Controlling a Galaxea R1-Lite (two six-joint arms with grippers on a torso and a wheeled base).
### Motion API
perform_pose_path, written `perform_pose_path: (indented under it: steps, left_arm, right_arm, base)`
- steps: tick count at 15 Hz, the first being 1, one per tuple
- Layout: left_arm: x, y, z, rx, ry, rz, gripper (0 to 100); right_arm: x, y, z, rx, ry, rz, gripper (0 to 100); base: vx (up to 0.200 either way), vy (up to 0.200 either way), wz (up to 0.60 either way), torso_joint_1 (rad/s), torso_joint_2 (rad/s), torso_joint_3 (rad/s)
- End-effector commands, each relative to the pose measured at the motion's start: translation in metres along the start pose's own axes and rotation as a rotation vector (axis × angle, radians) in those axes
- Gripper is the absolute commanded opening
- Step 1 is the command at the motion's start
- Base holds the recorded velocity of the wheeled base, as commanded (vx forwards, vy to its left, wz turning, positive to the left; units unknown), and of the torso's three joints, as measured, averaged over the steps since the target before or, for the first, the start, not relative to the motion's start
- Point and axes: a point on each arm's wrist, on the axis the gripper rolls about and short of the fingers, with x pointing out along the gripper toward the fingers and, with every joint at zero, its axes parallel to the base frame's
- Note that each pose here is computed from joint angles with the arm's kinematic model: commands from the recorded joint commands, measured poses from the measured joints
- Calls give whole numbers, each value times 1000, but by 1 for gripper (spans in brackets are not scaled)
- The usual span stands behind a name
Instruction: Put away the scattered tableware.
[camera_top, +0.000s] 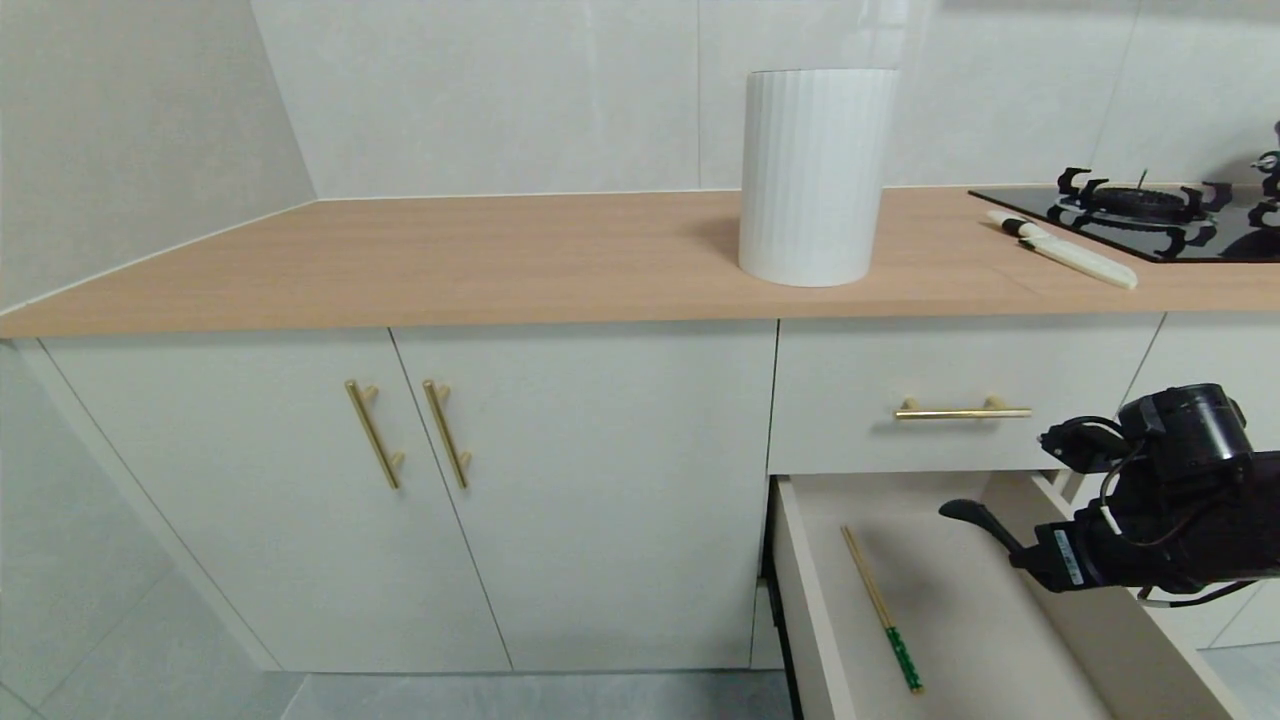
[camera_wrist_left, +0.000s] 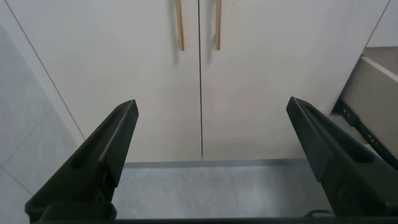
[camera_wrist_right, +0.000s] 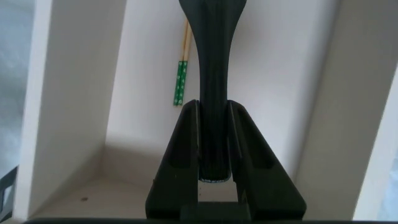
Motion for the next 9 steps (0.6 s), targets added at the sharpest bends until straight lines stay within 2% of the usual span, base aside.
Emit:
perform_pose_path:
  steps: [1,6,9]
  left_arm:
    - [0,0,0,0,0,0,100]
    - [0,0,0,0,0,0,100]
    - [0,0,0,0,0,0,100]
  right_arm:
    - [10,-2,-3,4,32,2,0]
    - [36,-6,-8,6,35,-2,0]
    - [50,-8,-13,8,56,-2,0]
  base:
    - [0,0,0,0,0,0]
    - [0,0,0,0,0,0]
    - [0,0,0,-14,167,89]
